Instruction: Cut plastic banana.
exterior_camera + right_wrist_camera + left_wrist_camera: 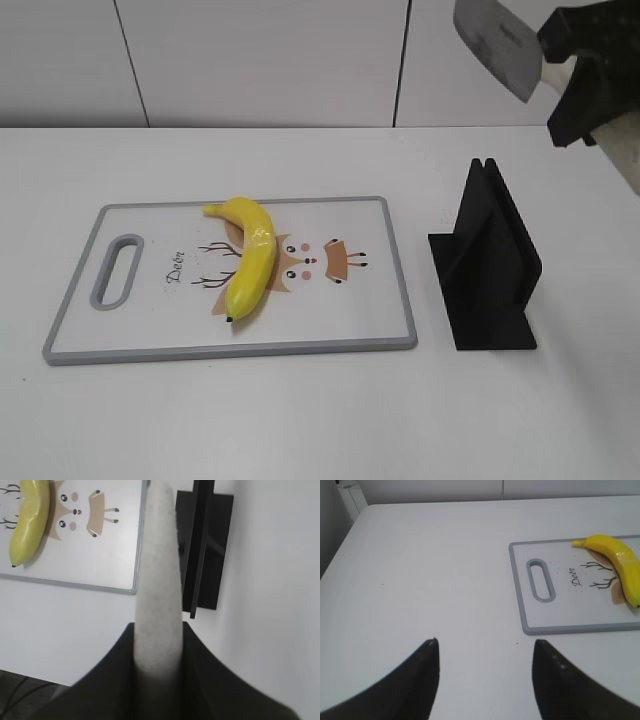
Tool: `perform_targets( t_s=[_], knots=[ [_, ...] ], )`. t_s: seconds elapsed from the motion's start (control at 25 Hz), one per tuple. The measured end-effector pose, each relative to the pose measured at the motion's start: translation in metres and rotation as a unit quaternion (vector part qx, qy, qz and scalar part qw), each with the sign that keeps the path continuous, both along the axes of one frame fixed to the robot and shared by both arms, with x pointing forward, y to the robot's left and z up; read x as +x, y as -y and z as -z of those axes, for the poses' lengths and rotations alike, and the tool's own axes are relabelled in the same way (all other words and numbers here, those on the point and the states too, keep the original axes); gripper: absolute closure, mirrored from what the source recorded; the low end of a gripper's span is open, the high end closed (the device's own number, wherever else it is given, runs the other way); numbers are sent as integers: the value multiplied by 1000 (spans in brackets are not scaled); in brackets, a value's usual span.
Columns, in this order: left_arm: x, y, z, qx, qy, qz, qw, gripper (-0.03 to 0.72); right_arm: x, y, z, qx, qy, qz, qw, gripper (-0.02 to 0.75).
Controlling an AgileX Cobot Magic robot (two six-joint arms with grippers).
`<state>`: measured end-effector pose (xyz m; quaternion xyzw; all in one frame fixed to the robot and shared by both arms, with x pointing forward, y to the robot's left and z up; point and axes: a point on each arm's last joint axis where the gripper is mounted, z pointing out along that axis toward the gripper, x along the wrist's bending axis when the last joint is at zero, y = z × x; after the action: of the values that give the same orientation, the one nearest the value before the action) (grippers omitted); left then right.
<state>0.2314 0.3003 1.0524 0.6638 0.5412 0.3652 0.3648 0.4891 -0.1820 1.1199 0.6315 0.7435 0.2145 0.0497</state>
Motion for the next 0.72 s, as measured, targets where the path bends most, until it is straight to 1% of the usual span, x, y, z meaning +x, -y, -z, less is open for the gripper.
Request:
perform_targets(
  t_s=[0.12,0.2,0.28,0.44,0.52,0.56,0.72],
  knots=[
    [2,1,-14,5,2,8,1000,136,3,-1,-14,-16,38,-61,997,570],
    [9,4,-25,12,-9,25,1000,138,7,-3,-16,-29,51,-96,994,571],
    [20,7,-35,17,-22,42,999,138,14,-6,-15,-45,58,-131,989,571],
    [56,13,-54,48,-46,80,995,142,35,-15,-5,-72,60,-191,977,571],
    [77,17,-63,71,-58,109,990,144,46,-20,0,-83,63,-222,969,571],
    [86,19,-67,78,-61,123,987,144,52,-23,3,-88,63,-238,965,571],
    [132,27,-83,123,-80,188,971,144,74,-35,13,-95,70,-298,947,571]
  ],
)
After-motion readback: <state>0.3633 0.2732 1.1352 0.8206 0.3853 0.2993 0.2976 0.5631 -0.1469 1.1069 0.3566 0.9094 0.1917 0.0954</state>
